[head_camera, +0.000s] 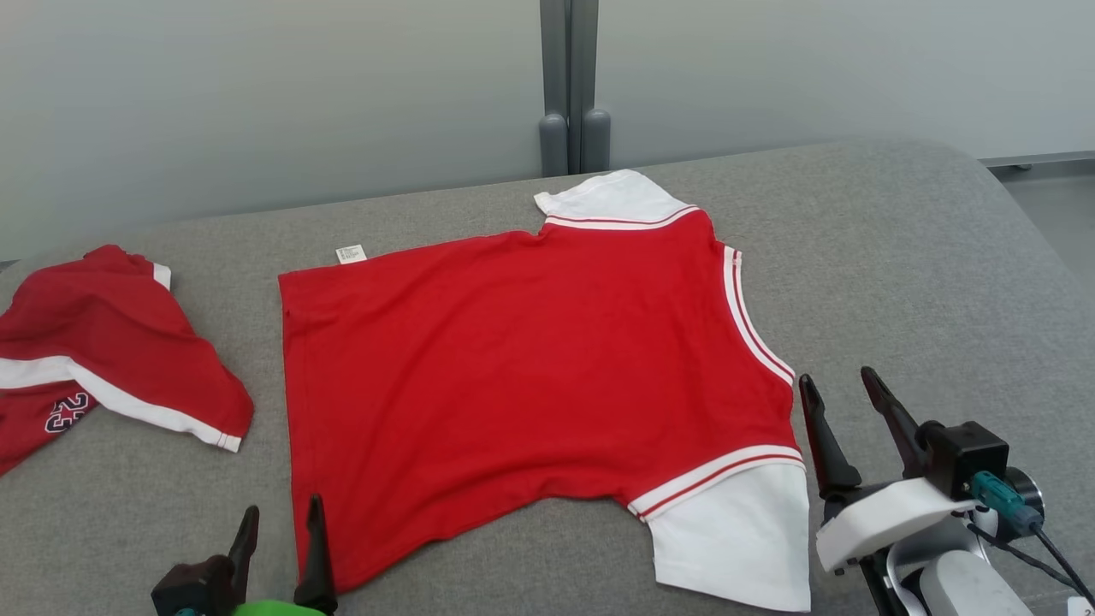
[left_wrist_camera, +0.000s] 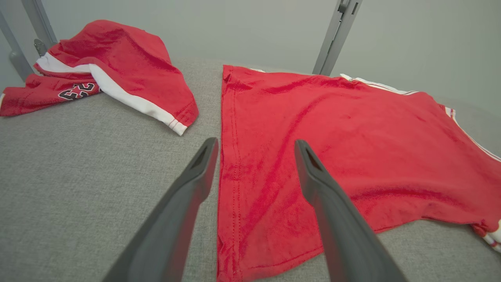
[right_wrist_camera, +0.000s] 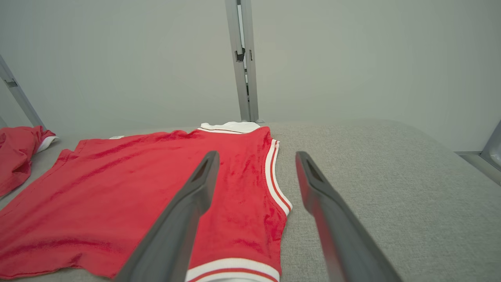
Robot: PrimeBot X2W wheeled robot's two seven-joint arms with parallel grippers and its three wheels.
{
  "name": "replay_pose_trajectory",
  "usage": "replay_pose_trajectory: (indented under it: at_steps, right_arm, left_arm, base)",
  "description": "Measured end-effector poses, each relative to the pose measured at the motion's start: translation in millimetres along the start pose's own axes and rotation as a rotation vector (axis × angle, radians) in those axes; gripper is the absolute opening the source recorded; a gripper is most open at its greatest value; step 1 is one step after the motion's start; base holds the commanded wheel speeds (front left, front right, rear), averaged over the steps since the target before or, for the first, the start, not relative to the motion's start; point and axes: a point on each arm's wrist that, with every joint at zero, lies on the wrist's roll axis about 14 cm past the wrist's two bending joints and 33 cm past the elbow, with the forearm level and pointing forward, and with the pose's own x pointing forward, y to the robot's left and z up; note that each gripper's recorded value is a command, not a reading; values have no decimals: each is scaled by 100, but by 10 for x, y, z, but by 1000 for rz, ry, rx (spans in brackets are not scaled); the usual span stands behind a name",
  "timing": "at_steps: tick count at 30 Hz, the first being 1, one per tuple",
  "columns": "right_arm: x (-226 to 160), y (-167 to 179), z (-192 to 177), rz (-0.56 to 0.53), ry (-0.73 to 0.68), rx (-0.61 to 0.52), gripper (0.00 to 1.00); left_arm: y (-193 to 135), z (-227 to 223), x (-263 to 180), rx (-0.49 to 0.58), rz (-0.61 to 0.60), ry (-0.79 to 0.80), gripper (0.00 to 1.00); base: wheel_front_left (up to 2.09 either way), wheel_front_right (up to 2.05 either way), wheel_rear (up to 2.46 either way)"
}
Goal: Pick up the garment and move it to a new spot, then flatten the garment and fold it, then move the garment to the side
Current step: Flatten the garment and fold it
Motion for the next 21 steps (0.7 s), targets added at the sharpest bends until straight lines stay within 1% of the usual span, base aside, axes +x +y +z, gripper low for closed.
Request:
replay_pose_trajectory:
  at_steps: [4,7,9,12,14,17,21]
  right_arm:
    - [-89,-24,-172,-16,55,65,100]
    - [-233,-48,-388,-56,123,166,100]
    - [-350,-61,-544,-88,171,238,100]
    - [-535,-87,-764,-124,242,307,100]
    - [-625,-74,-867,-125,279,323,100]
    - [-670,-12,-938,-100,308,324,100]
    - [-698,70,-982,-68,326,330,100]
  left_arm:
    - [87,-152,-74,-59,36,58,100]
    - [108,-242,-112,-105,44,107,100]
    - [126,-364,-180,-112,51,160,100]
    - [162,-604,-327,-118,68,263,100]
    - [196,-687,-388,-149,86,301,100]
    - [217,-753,-420,-177,99,334,100]
    - [211,-791,-428,-285,121,360,100]
  base:
    - [0,0,0]
    - [0,0,0]
    - [0,0,0]
    - [0,0,0]
    - [0,0,0]
    - [0,0,0]
    - [0,0,0]
